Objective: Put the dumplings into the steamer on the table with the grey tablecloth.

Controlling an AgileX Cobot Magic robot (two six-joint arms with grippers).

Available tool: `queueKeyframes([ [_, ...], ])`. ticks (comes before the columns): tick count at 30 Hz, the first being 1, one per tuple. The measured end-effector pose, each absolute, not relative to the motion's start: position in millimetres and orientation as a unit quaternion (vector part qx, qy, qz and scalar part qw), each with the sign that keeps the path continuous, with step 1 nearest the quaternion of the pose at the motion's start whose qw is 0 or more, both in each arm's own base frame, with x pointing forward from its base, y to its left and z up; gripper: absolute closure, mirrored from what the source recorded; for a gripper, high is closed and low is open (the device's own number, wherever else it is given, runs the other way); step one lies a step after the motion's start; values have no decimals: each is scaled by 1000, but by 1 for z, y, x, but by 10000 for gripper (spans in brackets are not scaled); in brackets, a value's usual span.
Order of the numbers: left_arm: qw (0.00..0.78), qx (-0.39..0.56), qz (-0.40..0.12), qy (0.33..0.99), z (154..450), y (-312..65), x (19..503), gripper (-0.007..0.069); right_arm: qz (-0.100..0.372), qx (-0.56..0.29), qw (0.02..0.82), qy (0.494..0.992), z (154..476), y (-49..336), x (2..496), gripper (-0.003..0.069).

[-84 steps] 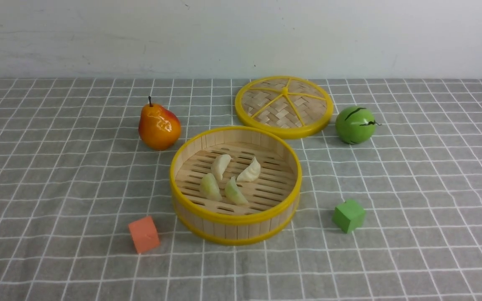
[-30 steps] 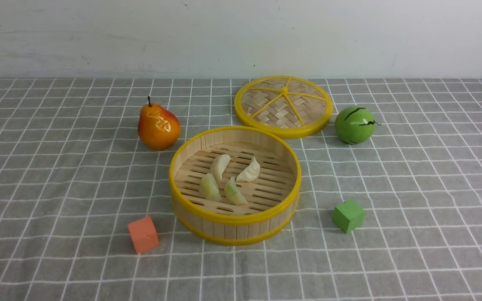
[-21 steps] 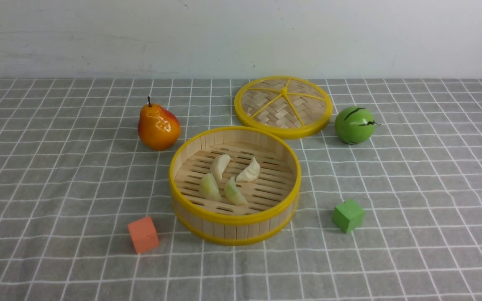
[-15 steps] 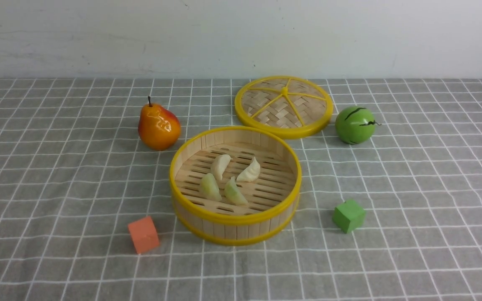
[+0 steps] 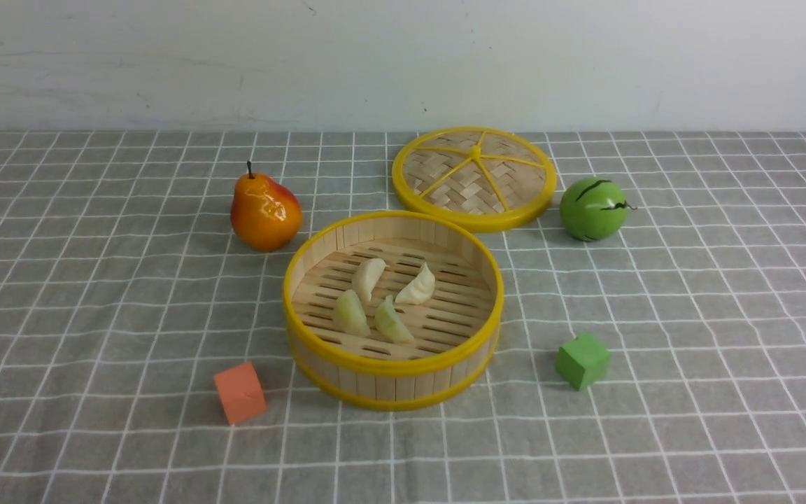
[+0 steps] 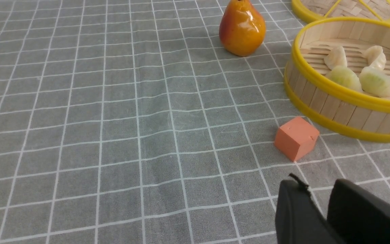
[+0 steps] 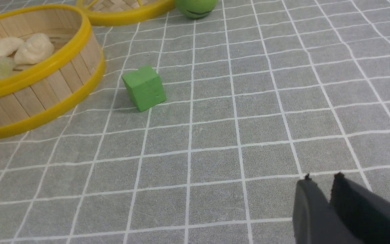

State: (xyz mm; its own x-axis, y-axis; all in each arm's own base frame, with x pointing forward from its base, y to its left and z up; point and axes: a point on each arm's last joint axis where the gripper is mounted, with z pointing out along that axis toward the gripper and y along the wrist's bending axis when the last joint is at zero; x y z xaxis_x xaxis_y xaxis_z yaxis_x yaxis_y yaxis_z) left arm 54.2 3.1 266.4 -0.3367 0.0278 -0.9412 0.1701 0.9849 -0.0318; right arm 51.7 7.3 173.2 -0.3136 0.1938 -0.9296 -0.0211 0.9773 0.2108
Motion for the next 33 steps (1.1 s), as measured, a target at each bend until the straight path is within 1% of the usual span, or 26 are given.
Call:
queueKeyframes([
  [22, 571, 62, -61, 817, 263, 3, 54, 449, 92, 54, 583, 805, 173, 7, 52, 533],
  [27, 550, 70, -49, 831, 243, 2, 56, 443, 92, 54, 583, 805, 173, 7, 52, 529],
  [32, 495, 90, -17, 864, 193, 2, 57, 440, 92, 54, 583, 805, 173, 7, 52, 524],
  [33, 493, 90, -18, 865, 186, 2, 56, 440, 92, 54, 583, 805, 173, 7, 52, 522],
])
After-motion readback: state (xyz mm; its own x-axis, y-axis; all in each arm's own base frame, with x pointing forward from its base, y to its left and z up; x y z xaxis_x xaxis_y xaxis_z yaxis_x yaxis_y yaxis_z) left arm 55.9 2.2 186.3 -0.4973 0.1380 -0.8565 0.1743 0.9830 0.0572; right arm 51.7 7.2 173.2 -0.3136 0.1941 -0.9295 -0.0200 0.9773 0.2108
